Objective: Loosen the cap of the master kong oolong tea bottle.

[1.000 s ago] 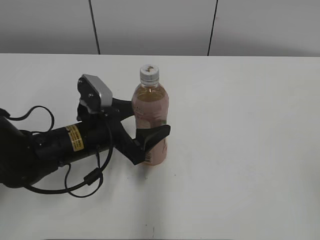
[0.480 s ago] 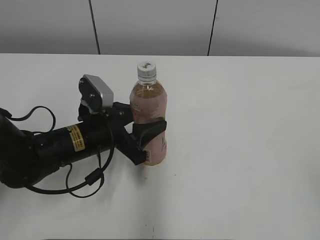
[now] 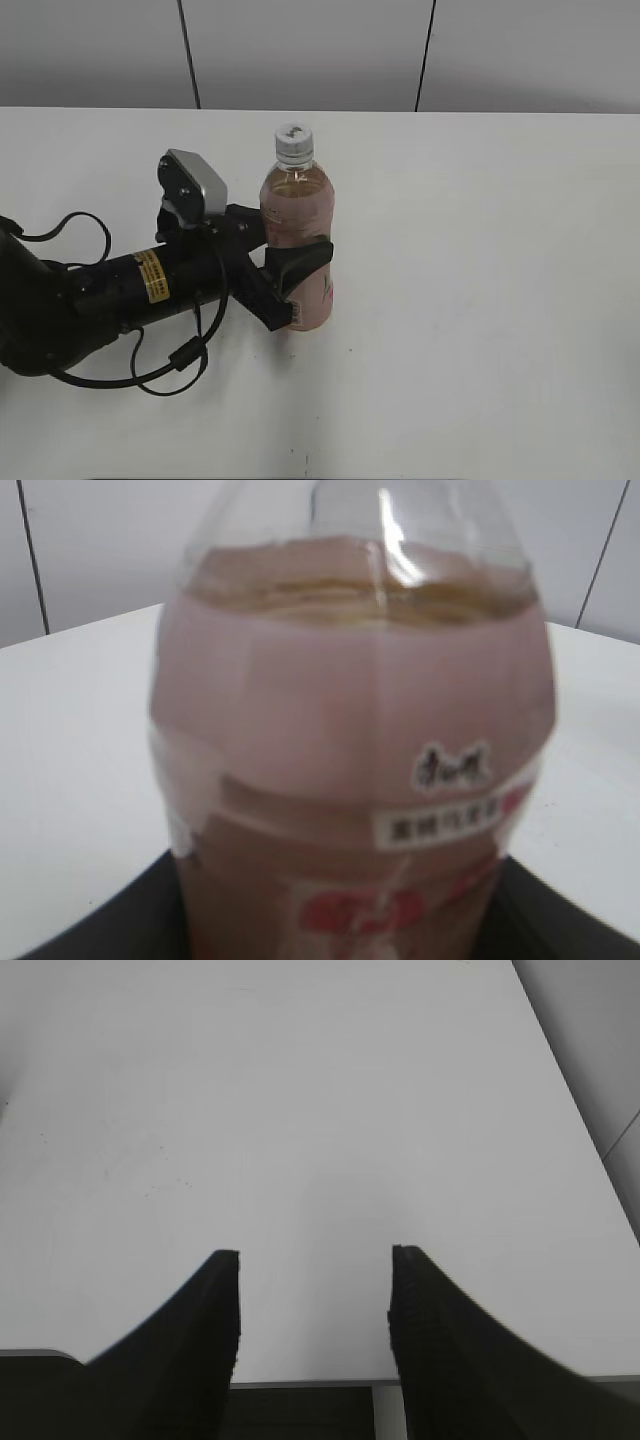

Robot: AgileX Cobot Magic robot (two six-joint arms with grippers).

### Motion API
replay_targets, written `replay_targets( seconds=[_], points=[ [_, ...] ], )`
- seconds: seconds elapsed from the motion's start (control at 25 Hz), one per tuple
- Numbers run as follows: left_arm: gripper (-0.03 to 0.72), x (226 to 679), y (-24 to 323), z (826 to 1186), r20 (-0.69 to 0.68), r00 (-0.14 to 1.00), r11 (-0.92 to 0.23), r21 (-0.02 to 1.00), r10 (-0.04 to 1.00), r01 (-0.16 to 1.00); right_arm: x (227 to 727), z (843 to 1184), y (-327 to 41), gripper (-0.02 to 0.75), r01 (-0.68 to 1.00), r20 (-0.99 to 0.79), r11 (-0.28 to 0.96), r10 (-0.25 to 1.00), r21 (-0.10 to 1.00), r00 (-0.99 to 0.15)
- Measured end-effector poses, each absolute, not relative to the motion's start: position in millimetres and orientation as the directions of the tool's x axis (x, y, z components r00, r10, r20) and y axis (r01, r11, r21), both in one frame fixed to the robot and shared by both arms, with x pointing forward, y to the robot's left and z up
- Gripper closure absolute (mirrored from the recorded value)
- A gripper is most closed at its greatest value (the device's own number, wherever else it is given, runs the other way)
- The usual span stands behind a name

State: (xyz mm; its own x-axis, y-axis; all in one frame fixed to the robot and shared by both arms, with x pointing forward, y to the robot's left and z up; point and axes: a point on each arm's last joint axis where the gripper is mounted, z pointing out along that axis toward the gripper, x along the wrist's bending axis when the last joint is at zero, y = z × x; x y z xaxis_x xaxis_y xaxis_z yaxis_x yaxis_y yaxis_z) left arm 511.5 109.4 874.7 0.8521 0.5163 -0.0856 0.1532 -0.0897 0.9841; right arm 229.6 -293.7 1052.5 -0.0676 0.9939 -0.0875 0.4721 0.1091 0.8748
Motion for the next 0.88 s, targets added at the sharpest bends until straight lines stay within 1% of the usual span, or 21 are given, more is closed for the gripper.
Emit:
replay_targets(
  seconds=[0.36, 0.48, 0.56, 0.76, 0.88],
  points=[
    [0.306, 511, 109, 875, -0.086, 0.852, -0.09, 0.984, 0.516, 0.153, 230, 1053, -292, 0.367, 0.463, -0.075, 0.102, 0.994, 0.88, -0.076],
    [0.306, 511, 109, 875, -0.086, 0.852, -0.09, 0.984, 0.516, 0.153, 229, 1062, -292, 0.367, 0.407, -0.078, 0.1, 0.995, 0.908, -0.07],
    [0.306, 511, 109, 875, -0.086, 0.852, -0.09, 0.984, 0.516, 0.153, 233, 1070, -292, 0.367, 0.399, -0.075, 0.097, 0.995, 0.912, -0.07],
    [0.306, 511, 109, 875, -0.086, 0.852, -0.09, 0.984, 0.516, 0.153, 267, 1080, -293, 0.367, 0.516, -0.05, 0.084, 0.996, 0.853, -0.08],
    [0.306, 511, 109, 875, -0.086, 0.852, -0.09, 0.984, 0.516, 0.153, 296, 1084, -294, 0.367, 0.601, -0.035, 0.078, 0.996, 0.795, -0.084]
  ],
)
